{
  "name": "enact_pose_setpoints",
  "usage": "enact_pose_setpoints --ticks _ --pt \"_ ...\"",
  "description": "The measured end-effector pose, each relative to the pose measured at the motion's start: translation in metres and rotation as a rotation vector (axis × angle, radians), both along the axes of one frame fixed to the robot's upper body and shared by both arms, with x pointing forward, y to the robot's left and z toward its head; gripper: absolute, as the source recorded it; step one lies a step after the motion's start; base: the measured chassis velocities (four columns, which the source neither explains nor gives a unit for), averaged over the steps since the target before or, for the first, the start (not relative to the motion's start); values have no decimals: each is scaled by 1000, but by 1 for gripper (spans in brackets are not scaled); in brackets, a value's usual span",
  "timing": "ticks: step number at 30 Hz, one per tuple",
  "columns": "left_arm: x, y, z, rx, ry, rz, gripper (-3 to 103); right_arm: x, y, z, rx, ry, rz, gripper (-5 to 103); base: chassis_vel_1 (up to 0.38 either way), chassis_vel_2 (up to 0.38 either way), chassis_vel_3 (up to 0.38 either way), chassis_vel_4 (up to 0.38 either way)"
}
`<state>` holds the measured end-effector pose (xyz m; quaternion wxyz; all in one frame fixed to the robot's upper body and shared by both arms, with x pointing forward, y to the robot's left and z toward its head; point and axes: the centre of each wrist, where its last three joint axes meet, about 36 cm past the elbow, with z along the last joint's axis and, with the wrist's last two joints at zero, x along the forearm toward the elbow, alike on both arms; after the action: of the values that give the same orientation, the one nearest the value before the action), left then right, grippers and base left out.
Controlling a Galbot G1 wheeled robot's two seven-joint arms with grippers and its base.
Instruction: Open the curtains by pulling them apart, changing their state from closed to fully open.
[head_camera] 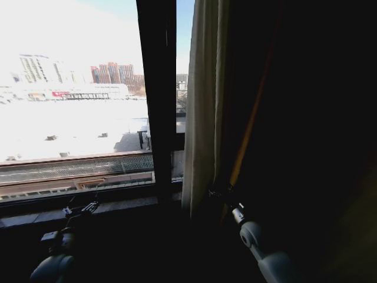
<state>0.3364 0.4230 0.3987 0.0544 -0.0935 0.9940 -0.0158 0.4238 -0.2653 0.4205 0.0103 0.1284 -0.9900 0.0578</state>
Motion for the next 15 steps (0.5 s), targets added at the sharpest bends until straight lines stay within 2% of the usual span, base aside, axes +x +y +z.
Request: enact_pose_setpoints --ticks 7,15 --pt "0 0 0 0 0 0 100 0 0 0 -1 0 0 100 110 64 -96 -67" --pt "0 0 0 0 0 0 100 0 0 0 -1 0 -1 100 240 199 -246 -199"
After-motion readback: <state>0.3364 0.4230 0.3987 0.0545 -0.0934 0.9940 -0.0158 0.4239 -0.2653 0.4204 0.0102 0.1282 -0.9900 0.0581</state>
